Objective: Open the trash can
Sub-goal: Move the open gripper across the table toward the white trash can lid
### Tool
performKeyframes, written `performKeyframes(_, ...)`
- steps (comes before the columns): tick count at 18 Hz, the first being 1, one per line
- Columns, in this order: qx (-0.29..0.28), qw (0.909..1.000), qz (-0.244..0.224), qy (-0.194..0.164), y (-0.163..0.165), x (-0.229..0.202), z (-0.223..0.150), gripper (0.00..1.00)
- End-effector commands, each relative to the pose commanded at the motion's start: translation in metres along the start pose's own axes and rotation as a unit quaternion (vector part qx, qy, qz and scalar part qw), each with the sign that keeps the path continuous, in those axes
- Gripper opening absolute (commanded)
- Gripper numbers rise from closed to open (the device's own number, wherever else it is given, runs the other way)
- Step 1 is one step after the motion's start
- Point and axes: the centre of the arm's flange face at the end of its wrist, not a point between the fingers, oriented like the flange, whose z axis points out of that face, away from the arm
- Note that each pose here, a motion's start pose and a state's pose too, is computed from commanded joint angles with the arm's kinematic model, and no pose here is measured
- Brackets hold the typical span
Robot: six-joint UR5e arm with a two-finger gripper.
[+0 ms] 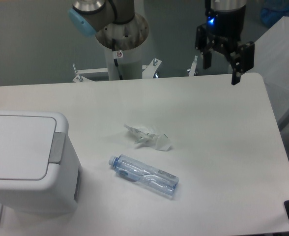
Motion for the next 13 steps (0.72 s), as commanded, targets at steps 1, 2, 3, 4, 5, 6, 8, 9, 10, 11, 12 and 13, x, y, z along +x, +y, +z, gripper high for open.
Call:
performKeyframes(1, 0.000, 1.0000, -0.007, -0.001, -0.001, 0.000, 0.000, 1.00)
performKeyframes(2, 0.002, 1.0000, -0.008, -0.003, -0.005, 0.000, 0.002, 1.00)
performKeyframes(3, 0.005, 0.9999, -0.010, -0.005, -0.014, 0.000, 0.004, 1.00)
performKeyframes(4, 0.008, 0.9996, -0.027, -0.004, -0.023, 0.002, 0.003, 1.00)
performKeyframes(5, 0.010, 0.9983, -0.057, -0.003, -0.030, 0.003, 0.004, 1.00)
performKeyframes(6, 0.016, 0.9958, -0.090, 0.001, -0.042, 0.004, 0.008, 1.00)
performKeyframes(8, 0.048, 0.9847, -0.168, 0.003, -0.076, 0.006, 0.017, 1.00)
performKeyframes(9, 0.075, 0.9747, -0.211, 0.002, -0.091, 0.005, 0.020, 1.00)
performKeyframes(10, 0.096, 0.9612, -0.258, 0.008, -0.102, 0.004, 0.025, 1.00)
performKeyframes(11, 0.112, 0.9460, -0.304, 0.016, -0.110, 0.003, 0.030, 1.00)
performKeyframes(12, 0.125, 0.9304, -0.344, 0.026, -0.123, 0.006, 0.032, 1.00)
performKeyframes(13, 0.131, 0.9180, -0.373, 0.035, -0.137, 0.012, 0.035, 1.00)
